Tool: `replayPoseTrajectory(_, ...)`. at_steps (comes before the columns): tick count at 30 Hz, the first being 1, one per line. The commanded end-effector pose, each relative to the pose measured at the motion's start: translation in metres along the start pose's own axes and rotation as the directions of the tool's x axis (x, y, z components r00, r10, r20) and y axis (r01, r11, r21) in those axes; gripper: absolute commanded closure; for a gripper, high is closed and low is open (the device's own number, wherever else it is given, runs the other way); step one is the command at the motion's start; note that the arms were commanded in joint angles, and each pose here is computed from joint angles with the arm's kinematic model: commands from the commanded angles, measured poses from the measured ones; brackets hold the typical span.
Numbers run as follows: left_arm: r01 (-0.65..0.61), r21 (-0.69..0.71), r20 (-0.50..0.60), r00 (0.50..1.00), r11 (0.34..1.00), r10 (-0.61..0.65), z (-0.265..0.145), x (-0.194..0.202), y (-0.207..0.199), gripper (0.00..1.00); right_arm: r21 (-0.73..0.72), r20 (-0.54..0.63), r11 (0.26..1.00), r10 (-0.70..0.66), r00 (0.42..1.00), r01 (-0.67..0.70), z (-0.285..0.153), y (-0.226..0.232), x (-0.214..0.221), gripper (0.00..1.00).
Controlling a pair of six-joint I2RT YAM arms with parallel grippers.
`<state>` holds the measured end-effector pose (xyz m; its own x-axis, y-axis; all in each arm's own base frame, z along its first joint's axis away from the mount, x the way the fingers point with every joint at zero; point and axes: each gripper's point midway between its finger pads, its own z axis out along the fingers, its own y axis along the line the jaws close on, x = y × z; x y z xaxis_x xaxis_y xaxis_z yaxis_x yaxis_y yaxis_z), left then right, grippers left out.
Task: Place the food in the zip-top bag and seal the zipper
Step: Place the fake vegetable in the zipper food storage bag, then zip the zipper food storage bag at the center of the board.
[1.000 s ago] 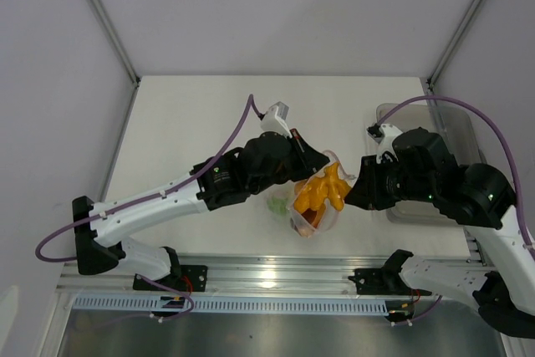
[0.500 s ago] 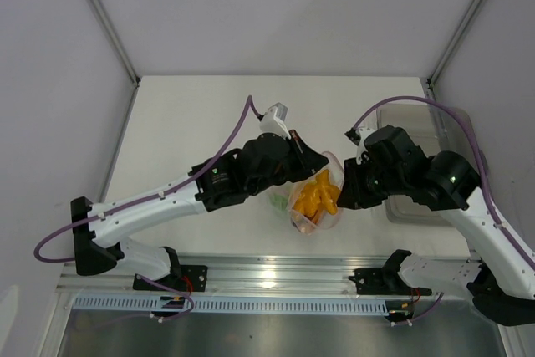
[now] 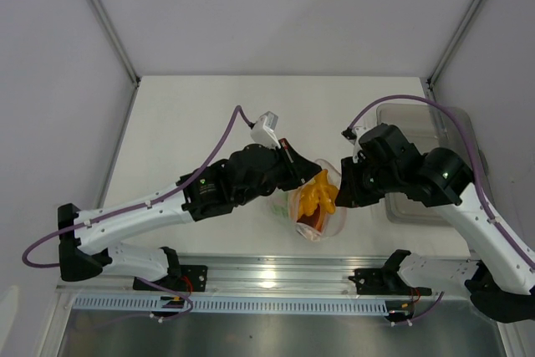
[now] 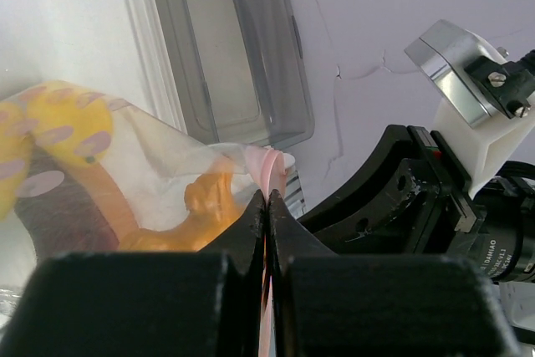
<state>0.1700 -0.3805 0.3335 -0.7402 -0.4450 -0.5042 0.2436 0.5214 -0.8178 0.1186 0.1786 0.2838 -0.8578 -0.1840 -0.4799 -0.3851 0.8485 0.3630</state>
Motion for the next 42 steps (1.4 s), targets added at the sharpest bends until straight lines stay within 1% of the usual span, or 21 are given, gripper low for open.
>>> replayPoseTrajectory(1,0.016,0.111,0.029,0.999,0.994,-0.02,-0.011,-0.011,-0.03,0.99,0.003,0.0,1.0,0.03,1.0,-0.03,-0.009,-0.001,0.001,0.98)
replayPoseTrajectory(3,0.016,0.112,0.027,0.999,0.994,-0.019,-0.012,-0.01,-0.03,0.99,-0.004,0.009,0.999,0.035,0.999,-0.035,-0.01,0.0,-0.001,0.96)
replayPoseTrajectory(5,0.017,0.111,0.027,0.999,0.994,-0.02,-0.011,-0.01,-0.029,1.0,-0.012,0.014,0.999,0.045,0.999,-0.045,-0.01,0.0,-0.003,0.88)
replayPoseTrajectory(6,0.02,0.111,0.026,0.999,0.994,-0.023,-0.012,-0.01,-0.029,0.99,-0.015,0.018,0.999,0.049,0.999,-0.048,-0.01,0.001,-0.005,0.83)
replayPoseTrajectory(7,0.02,0.111,0.026,0.999,0.994,-0.023,-0.012,-0.009,-0.028,1.0,-0.02,0.021,0.999,0.05,0.999,-0.05,-0.011,0.002,-0.006,0.73)
replayPoseTrajectory(8,0.024,0.113,0.028,0.999,0.993,-0.027,-0.011,-0.009,-0.028,0.99,-0.028,0.033,0.998,0.058,0.998,-0.057,-0.013,0.003,-0.01,0.66)
replayPoseTrajectory(9,0.023,0.115,0.03,0.999,0.993,-0.027,-0.012,-0.009,-0.029,0.99,-0.04,0.042,0.997,0.061,0.997,-0.059,-0.013,0.006,-0.012,0.56)
replayPoseTrajectory(13,0.024,0.116,0.03,0.999,0.993,-0.028,-0.012,-0.009,-0.028,0.99,-0.093,0.063,0.994,0.063,0.996,-0.057,-0.018,0.017,-0.019,0.42)
replayPoseTrajectory(18,0.016,0.122,0.033,0.999,0.992,-0.02,-0.014,-0.009,-0.028,0.99,-0.14,0.127,0.989,0.069,0.989,-0.051,-0.036,0.024,-0.027,0.41)
replayPoseTrajectory(24,-0.002,0.16,0.024,1.0,0.987,-0.002,-0.017,-0.006,-0.029,0.99,-0.196,0.24,0.98,0.074,0.968,-0.027,-0.07,0.029,-0.03,0.43)
replayPoseTrajectory(27,-0.024,0.193,0.005,1.0,0.981,0.023,-0.019,-0.002,-0.033,1.0,-0.154,0.292,0.988,0.071,0.954,-0.026,-0.078,0.018,-0.03,0.44)
replayPoseTrajectory(28,-0.034,0.204,0.0,0.999,0.978,0.035,-0.021,-0.001,-0.035,0.99,-0.101,0.306,0.994,0.063,0.95,-0.033,-0.073,0.007,-0.03,0.44)
replayPoseTrajectory(30,-0.078,0.247,-0.007,0.997,0.966,0.082,-0.027,0.0,-0.042,0.99,-0.044,0.32,0.998,0.051,0.946,-0.039,-0.072,-0.007,-0.026,0.44)
replayPoseTrajectory(31,-0.125,0.266,0.0,0.992,0.956,0.129,-0.03,-0.001,-0.044,0.99,0.023,0.339,0.998,0.047,0.939,-0.058,-0.07,-0.021,-0.027,0.43)
replayPoseTrajectory(33,-0.17,0.303,-0.006,0.984,0.938,0.18,-0.041,-0.001,-0.051,0.99,0.079,0.331,0.996,0.019,0.943,-0.047,-0.063,-0.035,-0.019,0.43)
replayPoseTrajectory(34,-0.212,0.301,-0.001,0.975,0.93,0.222,-0.044,-0.002,-0.049,0.99,0.099,0.331,0.994,0.007,0.944,-0.042,-0.062,-0.04,-0.016,0.43)
replayPoseTrajectory(35,-0.238,0.269,-0.023,0.967,0.933,0.254,-0.046,0.001,-0.039,0.99,0.133,0.328,0.991,-0.016,0.945,-0.029,-0.058,-0.048,-0.014,0.42)
replayPoseTrajectory(36,-0.252,0.278,-0.007,0.964,0.927,0.264,-0.055,-0.007,-0.045,0.99,0.13,0.355,0.991,-0.02,0.935,-0.028,-0.061,-0.049,-0.015,0.41)
replayPoseTrajectory(38,-0.303,0.268,-0.001,0.949,0.915,0.315,-0.063,-0.011,-0.042,1.0,0.148,0.379,0.989,-0.052,0.924,-0.005,-0.062,-0.054,-0.017,0.39)
replayPoseTrajectory(39,-0.317,0.257,-0.009,0.944,0.913,0.331,-0.069,-0.013,-0.039,0.99,0.132,0.415,0.991,-0.062,0.908,0.007,-0.066,-0.051,-0.021,0.38)
replayPoseTrajectory(42,-0.336,0.265,-0.019,0.935,0.904,0.354,-0.086,-0.017,-0.034,1.0,0.113,0.43,0.991,-0.117,0.895,0.075,-0.067,-0.045,-0.025,0.37)
